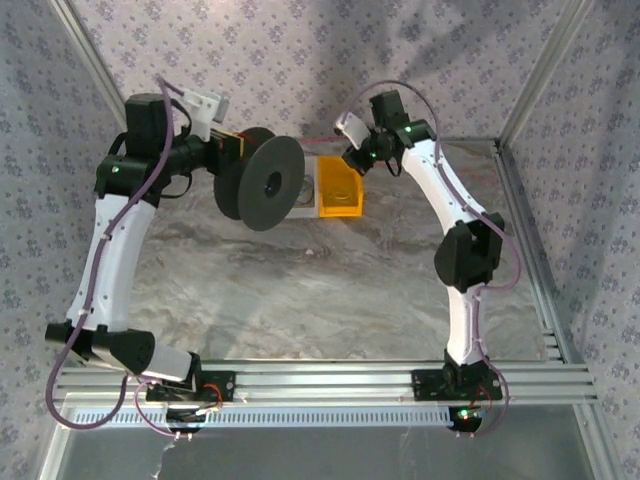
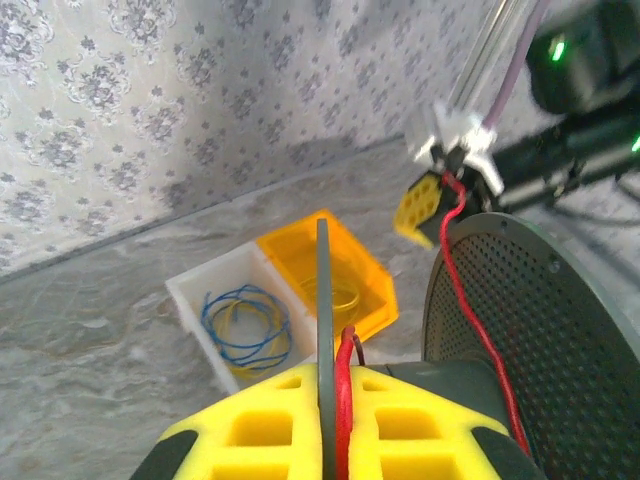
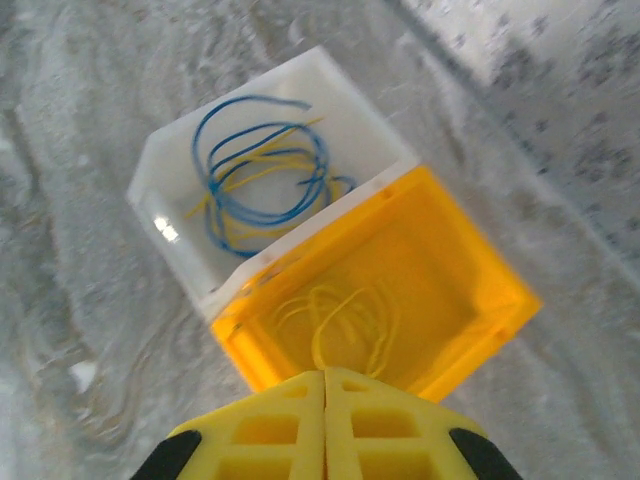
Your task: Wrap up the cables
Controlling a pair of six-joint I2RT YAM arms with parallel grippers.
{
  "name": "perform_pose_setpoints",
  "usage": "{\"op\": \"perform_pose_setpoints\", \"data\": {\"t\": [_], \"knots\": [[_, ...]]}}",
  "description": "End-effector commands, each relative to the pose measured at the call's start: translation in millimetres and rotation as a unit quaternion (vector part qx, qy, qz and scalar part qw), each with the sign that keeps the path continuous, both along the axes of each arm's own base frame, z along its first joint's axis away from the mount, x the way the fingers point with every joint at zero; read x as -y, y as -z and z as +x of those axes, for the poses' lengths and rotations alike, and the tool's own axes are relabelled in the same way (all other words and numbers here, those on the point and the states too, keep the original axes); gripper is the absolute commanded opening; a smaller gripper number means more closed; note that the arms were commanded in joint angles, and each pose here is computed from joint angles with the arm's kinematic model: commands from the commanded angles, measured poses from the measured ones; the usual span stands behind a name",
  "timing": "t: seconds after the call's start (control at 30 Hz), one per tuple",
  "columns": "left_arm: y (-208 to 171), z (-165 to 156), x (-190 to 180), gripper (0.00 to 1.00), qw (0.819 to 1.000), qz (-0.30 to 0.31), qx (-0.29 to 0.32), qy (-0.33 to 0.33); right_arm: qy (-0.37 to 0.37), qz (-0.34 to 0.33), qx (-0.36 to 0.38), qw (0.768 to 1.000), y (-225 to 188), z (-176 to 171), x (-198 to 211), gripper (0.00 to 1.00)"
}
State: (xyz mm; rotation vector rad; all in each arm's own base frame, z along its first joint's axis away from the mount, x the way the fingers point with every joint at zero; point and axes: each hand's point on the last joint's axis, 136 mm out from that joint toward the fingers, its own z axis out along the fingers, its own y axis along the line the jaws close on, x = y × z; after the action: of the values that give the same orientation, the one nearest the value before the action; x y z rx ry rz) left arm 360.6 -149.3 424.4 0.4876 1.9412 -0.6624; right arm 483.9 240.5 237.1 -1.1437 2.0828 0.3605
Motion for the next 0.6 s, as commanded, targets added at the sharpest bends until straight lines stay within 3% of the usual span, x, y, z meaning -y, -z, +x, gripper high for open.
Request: {"op": "perform_pose_setpoints", "data": {"t": [0.0,0.23,0.37,0.57], "knots": [[-64.3,-21.3,-2.2,0.00,0.990,-0.126,0.047,0.036,0.040,0.027,0.026,0.998,-25.9,0.6,17.4,0.00],[-113.0,-10.0,-19.6,0.00,0.968,-0.245,0.060,-0.014,0.046,-0.028,-0.007,0.999,-9.2,-36.4,-4.6,0.00],[-129.2,12.6,-40.5,0.00,0.939,-0.333,0.062,-0.060,0.074,-0.036,-0.011,0.997,-4.3,-47.0,-19.0,0.00],[-112.3,47.8,-72.4,0.00,0.902,-0.407,0.031,-0.142,0.085,-0.036,-0.023,0.995,1.2,-62.2,-40.7,0.00]]}}
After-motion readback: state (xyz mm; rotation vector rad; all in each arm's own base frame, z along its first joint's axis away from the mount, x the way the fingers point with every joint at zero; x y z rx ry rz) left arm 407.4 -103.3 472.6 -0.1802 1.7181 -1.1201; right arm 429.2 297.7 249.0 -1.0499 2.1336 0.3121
